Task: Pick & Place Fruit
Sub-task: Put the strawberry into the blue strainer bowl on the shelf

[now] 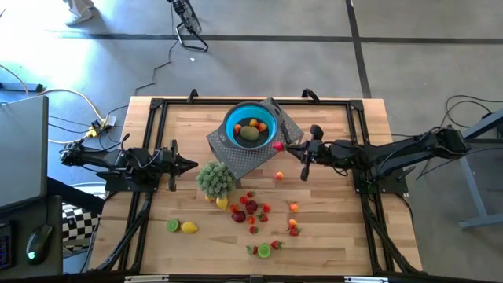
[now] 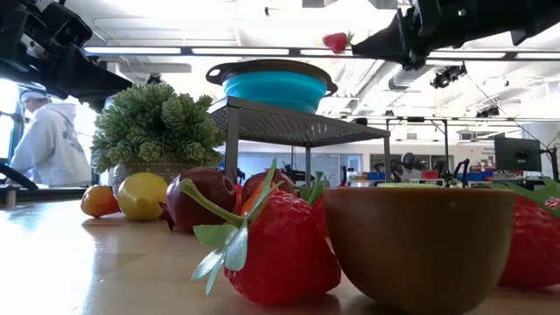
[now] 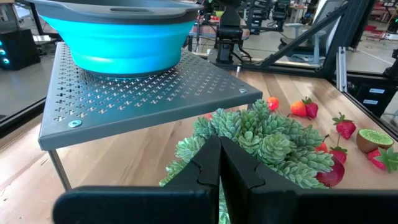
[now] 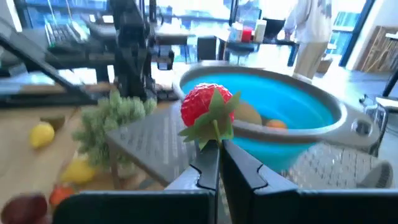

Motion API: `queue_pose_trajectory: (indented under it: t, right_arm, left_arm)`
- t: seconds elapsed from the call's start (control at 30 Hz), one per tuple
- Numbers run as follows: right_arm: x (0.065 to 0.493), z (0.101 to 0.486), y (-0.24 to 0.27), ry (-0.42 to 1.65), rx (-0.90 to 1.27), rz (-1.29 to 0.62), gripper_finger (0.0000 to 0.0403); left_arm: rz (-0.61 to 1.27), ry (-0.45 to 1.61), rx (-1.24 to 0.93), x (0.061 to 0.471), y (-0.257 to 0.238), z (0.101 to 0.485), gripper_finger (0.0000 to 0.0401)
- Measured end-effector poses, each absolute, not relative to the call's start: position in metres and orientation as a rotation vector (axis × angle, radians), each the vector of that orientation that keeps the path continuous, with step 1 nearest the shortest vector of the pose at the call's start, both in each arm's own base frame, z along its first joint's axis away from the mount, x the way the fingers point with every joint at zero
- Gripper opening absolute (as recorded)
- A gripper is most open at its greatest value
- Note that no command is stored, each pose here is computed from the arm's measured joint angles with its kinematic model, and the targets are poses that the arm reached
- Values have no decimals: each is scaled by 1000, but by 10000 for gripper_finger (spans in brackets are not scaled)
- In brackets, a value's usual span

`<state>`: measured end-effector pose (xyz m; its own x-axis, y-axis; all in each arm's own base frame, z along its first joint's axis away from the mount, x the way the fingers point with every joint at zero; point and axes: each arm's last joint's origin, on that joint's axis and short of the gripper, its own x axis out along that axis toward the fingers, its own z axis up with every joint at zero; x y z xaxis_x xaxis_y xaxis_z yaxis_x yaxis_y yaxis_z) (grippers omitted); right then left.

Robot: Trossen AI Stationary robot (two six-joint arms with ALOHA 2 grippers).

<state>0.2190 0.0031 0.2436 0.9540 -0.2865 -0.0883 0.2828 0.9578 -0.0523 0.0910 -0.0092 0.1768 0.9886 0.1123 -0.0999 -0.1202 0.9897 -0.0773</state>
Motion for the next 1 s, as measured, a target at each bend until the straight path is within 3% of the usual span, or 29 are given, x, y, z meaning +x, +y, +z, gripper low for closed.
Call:
queue_pose_trajectory:
  t: [0.4,1.0]
  right_arm:
    - [246,269,2,55,-40,-318,3]
    - [311,294,-29,212,-56,-377,3]
  left_arm:
    - [117,95,-83,91,-9,177,1]
    - [116,95,-83,91,-9,177,1]
